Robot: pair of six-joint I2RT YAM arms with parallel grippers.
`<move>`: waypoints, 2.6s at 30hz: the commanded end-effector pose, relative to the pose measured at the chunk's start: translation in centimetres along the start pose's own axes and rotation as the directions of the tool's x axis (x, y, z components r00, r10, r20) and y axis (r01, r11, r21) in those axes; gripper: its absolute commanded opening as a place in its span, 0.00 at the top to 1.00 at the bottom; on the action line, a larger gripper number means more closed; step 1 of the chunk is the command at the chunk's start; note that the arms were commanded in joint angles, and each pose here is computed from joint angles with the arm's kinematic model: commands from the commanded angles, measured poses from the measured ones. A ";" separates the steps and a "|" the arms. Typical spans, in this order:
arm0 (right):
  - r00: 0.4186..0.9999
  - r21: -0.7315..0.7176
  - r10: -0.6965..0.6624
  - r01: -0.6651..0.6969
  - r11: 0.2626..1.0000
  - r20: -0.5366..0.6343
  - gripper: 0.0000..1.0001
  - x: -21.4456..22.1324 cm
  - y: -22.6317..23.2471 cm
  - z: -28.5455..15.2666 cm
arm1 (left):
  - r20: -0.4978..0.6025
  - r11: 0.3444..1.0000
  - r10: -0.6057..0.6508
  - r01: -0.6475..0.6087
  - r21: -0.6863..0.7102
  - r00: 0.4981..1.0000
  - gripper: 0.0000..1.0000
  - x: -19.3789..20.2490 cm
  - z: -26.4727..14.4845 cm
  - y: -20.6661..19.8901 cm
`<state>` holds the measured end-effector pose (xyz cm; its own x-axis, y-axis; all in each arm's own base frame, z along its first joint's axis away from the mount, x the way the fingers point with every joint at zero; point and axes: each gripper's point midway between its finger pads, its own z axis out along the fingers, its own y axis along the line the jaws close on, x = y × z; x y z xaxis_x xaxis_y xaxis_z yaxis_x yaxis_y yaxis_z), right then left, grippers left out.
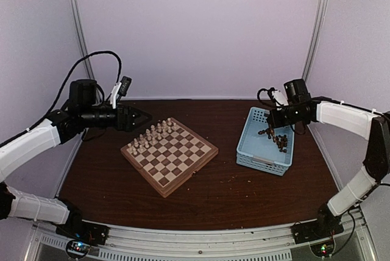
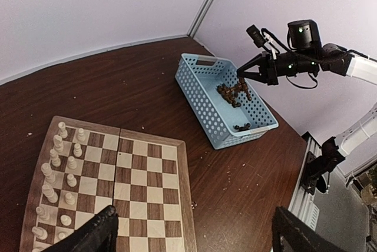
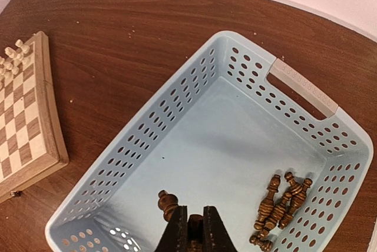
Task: Set up the chess pieces on the board
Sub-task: Pick up the chess piece from the storage box.
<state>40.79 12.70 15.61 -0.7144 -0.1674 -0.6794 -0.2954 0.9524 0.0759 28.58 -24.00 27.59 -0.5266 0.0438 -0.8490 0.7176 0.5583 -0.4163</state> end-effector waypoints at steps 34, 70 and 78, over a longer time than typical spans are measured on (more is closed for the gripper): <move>0.945 -0.376 0.187 -0.076 0.924 0.269 0.98 -1.6 5.8 -6.1 | -0.034 0.943 0.246 -0.232 0.237 0.969 0.11 -0.1 12.0 -8.5; 0.961 -0.139 0.199 -0.174 0.975 0.194 1.00 2.6 1.5 -0.1 | -0.050 0.924 0.300 -0.278 0.261 0.952 0.11 -0.1 14.9 -10.6; 0.900 -0.209 0.210 -0.137 0.968 0.382 1.00 -2.4 2.4 -5.3 | -0.055 0.926 0.292 -0.268 0.265 0.955 0.11 0.2 15.0 -10.6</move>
<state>38.08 13.76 15.41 -0.6037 0.0795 -0.7932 -0.2703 0.9157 0.2975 27.58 -41.70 25.63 -0.3458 0.2834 -0.8945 0.9178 0.3005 -0.2596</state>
